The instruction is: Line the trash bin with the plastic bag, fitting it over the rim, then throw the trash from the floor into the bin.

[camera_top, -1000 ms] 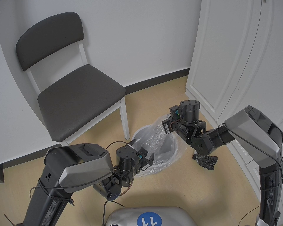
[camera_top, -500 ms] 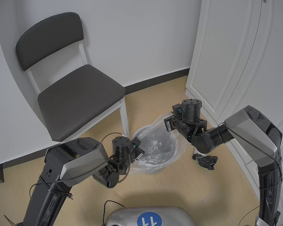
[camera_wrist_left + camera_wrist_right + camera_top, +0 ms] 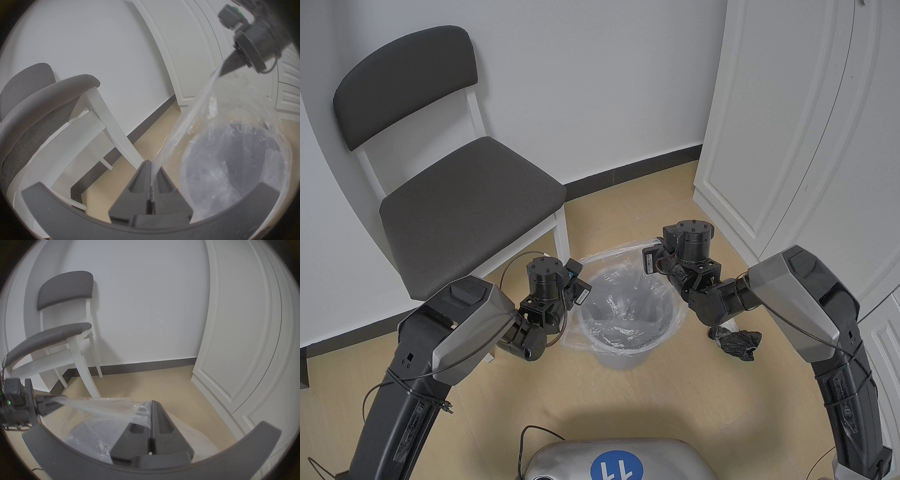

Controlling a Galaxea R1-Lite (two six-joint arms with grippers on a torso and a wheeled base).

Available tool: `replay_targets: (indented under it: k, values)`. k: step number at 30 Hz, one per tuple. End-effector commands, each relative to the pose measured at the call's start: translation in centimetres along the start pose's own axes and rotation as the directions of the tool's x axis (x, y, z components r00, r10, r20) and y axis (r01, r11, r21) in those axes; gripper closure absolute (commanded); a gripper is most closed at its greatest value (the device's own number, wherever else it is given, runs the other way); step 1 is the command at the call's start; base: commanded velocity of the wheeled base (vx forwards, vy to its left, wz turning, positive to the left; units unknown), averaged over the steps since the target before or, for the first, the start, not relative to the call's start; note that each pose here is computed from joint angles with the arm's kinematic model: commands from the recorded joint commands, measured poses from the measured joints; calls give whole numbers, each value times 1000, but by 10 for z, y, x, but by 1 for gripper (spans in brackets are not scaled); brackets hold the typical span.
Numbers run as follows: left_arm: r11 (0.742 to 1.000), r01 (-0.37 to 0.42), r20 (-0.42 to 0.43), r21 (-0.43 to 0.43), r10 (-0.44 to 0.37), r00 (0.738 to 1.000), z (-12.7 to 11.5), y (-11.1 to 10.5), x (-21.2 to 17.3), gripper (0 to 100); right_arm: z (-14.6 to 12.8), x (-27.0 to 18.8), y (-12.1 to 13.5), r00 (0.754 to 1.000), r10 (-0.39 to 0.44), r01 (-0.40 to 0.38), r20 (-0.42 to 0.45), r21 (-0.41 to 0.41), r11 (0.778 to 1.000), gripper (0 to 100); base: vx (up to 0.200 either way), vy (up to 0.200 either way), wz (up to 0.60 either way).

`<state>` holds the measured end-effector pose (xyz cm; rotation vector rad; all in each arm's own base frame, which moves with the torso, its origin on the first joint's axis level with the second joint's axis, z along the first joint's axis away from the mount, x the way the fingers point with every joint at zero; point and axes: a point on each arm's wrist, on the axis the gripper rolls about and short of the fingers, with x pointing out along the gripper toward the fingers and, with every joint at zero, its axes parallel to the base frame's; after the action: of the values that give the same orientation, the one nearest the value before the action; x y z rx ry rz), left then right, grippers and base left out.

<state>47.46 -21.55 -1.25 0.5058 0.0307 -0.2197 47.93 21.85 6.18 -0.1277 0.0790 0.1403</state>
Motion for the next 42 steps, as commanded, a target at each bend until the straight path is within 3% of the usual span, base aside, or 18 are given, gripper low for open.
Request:
replay_targets:
  k: [1, 6, 13, 29, 30, 34, 40, 42]
  values:
    - [1000, -25, -21, -2, 25, 999, -18, 4, 21, 100, -35, 16, -5, 1000, -21, 21, -24, 1, 1000, 100, 0, 0, 0]
    - [999, -39, -38, -1, 39, 999, -17, 14, 31, 100, -46, 28, -8, 998, -48, 47, 45, 25, 999, 100, 0, 0, 0]
    - [998, -67, -46, 7, 68, 997, -22, 23, 36, 100, -45, 33, -7, 996, -54, 51, 75, 38, 998, 100, 0, 0, 0]
    - [997, -78, -17, -7, 77, 997, -21, 20, 35, 100, -43, 41, -5, 989, -62, 55, 134, 56, 997, 100, 0, 0, 0]
    - [997, -78, -14, -5, 78, 997, -19, 21, 35, 0, -43, 41, -5, 989, -60, 53, 135, 55, 997, 0, 0, 0, 0]
    - [997, -76, -13, -9, 76, 997, -17, 21, 34, 0, -39, 39, -5, 990, -58, 51, 129, 54, 997, 0, 0, 0, 0]
    - [997, -57, 19, -54, 58, 998, -13, 23, 27, 0, -18, -2, -20, 997, -14, 14, -78, -2, 1000, 0, 0, 0, 0]
    - [997, -52, 20, -55, 54, 998, -13, 23, 27, 0, -17, -4, -20, 997, -13, 12, -81, -3, 1000, 0, 0, 0, 0]
